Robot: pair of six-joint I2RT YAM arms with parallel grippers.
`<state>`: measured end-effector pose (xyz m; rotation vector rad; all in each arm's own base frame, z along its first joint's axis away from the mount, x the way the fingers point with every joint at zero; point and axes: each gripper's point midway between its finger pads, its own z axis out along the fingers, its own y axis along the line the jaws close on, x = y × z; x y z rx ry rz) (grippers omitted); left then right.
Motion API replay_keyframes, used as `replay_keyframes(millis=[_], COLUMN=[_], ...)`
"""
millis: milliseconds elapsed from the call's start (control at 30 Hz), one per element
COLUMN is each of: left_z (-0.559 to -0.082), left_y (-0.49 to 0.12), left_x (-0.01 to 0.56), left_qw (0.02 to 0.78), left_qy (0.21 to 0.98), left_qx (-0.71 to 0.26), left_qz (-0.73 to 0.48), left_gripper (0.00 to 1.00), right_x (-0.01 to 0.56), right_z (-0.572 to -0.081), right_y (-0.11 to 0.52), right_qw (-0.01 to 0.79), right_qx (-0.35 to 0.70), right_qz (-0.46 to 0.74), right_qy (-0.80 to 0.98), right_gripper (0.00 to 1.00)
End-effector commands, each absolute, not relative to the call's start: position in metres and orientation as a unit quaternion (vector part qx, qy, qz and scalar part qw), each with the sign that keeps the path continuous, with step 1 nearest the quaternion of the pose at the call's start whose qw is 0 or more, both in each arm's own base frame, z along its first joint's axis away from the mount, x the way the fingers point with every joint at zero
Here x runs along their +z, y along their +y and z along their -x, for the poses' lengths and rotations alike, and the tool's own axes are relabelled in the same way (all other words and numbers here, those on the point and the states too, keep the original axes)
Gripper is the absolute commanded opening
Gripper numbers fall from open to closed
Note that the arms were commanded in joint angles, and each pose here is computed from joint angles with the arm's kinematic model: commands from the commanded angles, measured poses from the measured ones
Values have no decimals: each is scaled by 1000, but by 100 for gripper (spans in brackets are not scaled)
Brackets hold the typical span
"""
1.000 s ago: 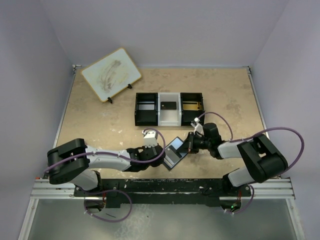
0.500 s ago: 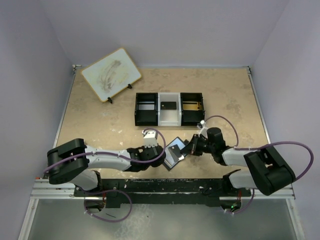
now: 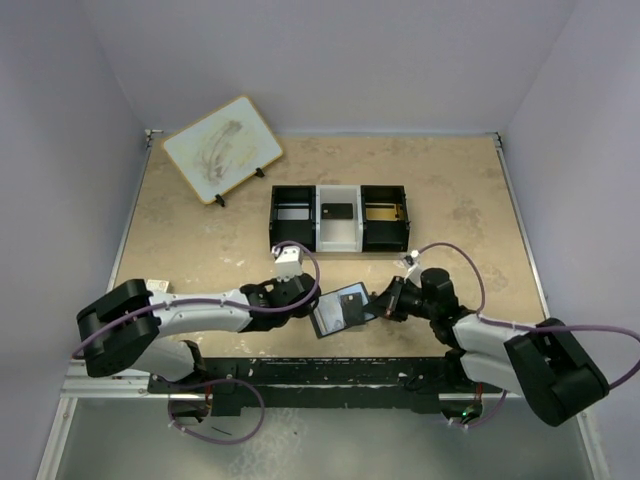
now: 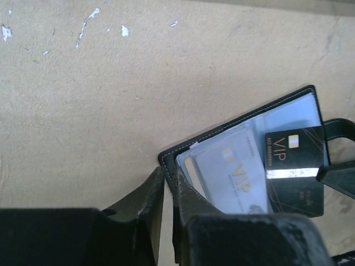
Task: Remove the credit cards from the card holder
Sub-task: Remove the credit card from the card holder.
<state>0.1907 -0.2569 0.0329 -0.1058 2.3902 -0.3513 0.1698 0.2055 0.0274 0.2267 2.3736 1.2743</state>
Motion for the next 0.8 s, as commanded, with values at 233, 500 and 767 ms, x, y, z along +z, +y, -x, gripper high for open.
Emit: replay_keyframes(millis=[233, 500, 767], left_z=[-185, -175, -170], left_y=[-312, -361, -349], left_x=[71, 67, 31], left_qw=[349, 332, 311], left_qy=[903, 911, 931], left_qx=[-249, -230, -173], left_qz=[-1, -80, -81], left_gripper=[18, 17, 5], right_x=[31, 23, 21], right_z=[-181, -178, -177], right_y=[212, 218, 218], right_qw=[221, 193, 189], right_qx=[460, 468, 466], right_qz=[-68, -57, -58], right_qy=[857, 861, 862], right_gripper=[5, 5, 9])
